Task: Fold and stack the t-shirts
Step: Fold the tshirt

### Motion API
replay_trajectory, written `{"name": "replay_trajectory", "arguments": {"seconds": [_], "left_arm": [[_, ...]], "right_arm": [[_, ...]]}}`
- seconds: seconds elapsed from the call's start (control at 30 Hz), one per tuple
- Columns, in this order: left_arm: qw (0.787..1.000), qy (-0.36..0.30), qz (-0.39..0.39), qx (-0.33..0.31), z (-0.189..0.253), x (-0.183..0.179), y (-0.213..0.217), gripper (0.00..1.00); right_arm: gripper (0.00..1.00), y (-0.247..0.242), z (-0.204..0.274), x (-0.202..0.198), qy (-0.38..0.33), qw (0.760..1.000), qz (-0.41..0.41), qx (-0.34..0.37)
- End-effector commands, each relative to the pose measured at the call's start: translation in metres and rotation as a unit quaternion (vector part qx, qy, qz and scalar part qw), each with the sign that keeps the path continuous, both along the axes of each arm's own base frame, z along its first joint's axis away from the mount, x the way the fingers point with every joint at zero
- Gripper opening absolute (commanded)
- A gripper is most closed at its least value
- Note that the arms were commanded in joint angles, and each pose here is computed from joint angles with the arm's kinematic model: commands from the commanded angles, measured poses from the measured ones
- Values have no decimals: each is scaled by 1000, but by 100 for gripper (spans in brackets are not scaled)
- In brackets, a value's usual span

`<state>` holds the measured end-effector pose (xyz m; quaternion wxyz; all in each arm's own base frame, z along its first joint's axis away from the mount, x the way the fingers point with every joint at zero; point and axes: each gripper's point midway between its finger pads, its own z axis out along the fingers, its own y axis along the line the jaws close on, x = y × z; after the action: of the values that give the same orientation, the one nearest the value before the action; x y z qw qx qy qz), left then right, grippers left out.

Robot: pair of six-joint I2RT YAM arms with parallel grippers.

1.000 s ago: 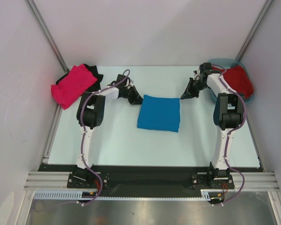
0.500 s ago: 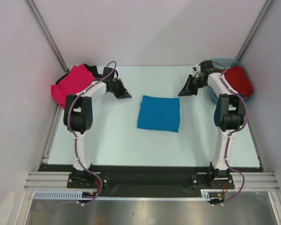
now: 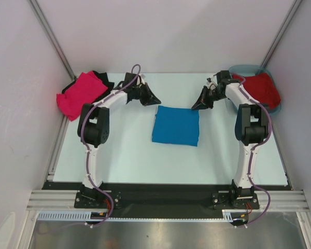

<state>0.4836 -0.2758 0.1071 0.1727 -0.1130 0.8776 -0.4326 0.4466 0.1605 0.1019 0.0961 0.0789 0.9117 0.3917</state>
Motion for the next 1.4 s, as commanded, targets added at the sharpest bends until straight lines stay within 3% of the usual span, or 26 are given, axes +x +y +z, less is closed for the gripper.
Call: {"name": "replay_trajectory", "arguments": {"seconds": [0.0, 0.27, 0.57, 0.97, 1.13, 1.37], "left_arm": [[998, -3, -36, -52, 16, -2, -29, 0], [989, 29, -80, -124, 7, -17, -60, 0], [992, 76, -79, -63, -42, -33, -43, 0], [992, 87, -82, 44, -90, -31, -14, 0], [993, 75, -71, 51, -87, -21, -2, 0], [996, 7, -55, 67, -45, 3, 9, 1]], "right_arm": [[0, 6, 3, 2, -9, 1000, 11, 16], [0, 3, -15, -4, 14, 1000, 10, 10], [0, -9, -44, -21, 55, 998, -2, -5], [0, -39, -74, -21, 72, 996, -29, -54], [0, -46, -76, -24, 73, 994, -32, -80], [0, -57, -47, -18, 36, 992, -40, -116]]}}
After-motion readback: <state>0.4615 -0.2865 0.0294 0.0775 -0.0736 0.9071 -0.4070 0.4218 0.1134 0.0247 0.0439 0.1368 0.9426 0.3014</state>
